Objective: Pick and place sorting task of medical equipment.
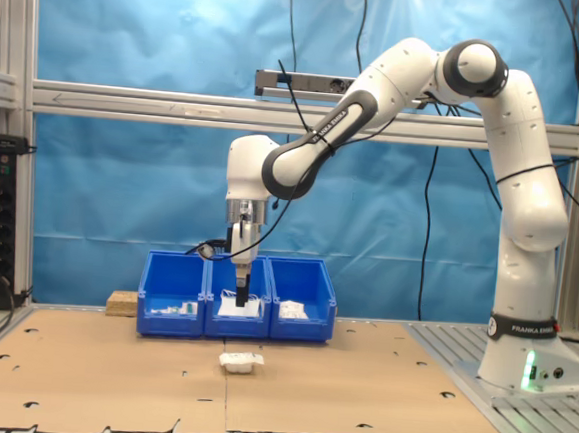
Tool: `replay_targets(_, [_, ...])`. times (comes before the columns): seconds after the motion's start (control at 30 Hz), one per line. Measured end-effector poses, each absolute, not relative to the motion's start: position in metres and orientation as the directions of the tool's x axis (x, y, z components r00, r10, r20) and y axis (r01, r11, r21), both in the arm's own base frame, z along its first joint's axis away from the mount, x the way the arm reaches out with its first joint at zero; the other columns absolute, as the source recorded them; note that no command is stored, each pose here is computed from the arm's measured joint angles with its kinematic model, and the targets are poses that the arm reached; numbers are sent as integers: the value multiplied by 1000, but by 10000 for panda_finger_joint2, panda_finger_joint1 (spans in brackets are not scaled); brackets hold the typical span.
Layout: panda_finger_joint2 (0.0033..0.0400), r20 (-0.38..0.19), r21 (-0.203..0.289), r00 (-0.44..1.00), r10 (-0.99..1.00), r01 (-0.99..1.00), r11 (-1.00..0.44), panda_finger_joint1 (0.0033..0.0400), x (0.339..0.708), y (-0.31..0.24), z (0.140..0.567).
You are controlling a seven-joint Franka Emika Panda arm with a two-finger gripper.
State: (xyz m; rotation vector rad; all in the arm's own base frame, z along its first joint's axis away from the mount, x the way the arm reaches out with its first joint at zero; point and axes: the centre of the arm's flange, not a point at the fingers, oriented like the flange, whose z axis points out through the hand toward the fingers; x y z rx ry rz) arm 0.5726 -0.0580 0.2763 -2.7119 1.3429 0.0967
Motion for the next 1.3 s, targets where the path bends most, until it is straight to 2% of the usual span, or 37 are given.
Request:
replay_targets(0.43, [400,-81,-105,599,-797,-800,-591,400,565,-57,241])
replay_targets(0.6, [400,-75,-125,592,-802,-804,-582,400,567,-57,216])
replay_targets(1.0, [400,-99,-124,582,-807,-812,-570,400,562,-54,167])
replay_targets(1.3, [400,-99,-128,577,-811,-815,-565,400,557,-54,153])
